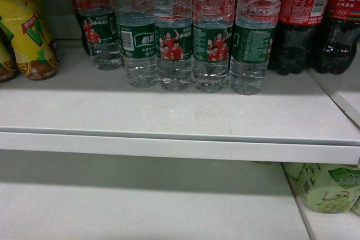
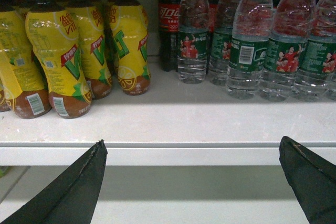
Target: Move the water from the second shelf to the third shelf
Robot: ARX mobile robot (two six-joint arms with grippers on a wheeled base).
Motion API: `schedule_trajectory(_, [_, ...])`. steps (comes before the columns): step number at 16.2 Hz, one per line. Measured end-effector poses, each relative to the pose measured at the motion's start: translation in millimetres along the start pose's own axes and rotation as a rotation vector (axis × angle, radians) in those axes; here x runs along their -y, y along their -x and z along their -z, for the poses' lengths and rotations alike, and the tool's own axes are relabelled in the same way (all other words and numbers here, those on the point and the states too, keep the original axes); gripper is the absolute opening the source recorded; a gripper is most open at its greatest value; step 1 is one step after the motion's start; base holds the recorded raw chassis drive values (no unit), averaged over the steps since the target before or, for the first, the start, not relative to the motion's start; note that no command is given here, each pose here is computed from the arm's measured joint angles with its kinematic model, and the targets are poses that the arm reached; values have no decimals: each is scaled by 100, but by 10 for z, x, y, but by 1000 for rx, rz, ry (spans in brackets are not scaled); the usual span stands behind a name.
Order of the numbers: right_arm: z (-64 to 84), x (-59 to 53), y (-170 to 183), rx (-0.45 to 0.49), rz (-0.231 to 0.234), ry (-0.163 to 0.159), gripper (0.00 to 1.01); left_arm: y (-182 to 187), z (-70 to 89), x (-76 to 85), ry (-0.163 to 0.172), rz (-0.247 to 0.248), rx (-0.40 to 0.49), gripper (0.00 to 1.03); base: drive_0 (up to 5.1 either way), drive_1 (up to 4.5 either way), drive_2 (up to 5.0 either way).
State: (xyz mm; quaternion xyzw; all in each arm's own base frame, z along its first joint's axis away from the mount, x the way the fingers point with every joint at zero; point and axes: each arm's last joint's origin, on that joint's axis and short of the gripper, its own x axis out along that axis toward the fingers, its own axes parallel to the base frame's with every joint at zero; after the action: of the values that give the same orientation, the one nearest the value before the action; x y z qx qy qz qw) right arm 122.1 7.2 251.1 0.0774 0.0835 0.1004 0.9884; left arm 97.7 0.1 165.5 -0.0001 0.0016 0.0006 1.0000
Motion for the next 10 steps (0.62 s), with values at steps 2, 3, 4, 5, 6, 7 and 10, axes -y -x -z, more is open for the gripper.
schedule_trajectory(2, [0, -1, 1, 0, -1, 0, 42, 0, 2, -1, 0, -2, -2, 98, 0, 0, 0])
schedule_trajectory(3, [0, -1, 2, 1, 0, 0, 42, 0, 1, 0, 0, 1, -1, 98, 0, 0, 0])
schedule_trajectory(4, [-1, -1, 3, 1, -1, 0, 42, 0, 1, 0, 0, -2, -1, 98, 0, 0, 0])
schedule_trajectory(5, [-2, -2, 3, 1, -2, 0, 42, 0, 1, 0, 0, -2, -1, 98, 0, 0, 0])
schedule_trajectory(6, [-3, -2, 3, 3, -2, 0, 42, 0, 1, 0, 0, 0, -1, 98, 0, 0, 0])
schedule_trajectory(7, [-5, -2, 4, 4, -1, 0, 42, 0, -1, 0, 0, 2, 1, 98, 0, 0, 0])
schedule_trajectory(10, [-4, -2, 4, 3, -2, 0, 42, 0, -1, 0, 0, -1, 1, 98, 0, 0, 0])
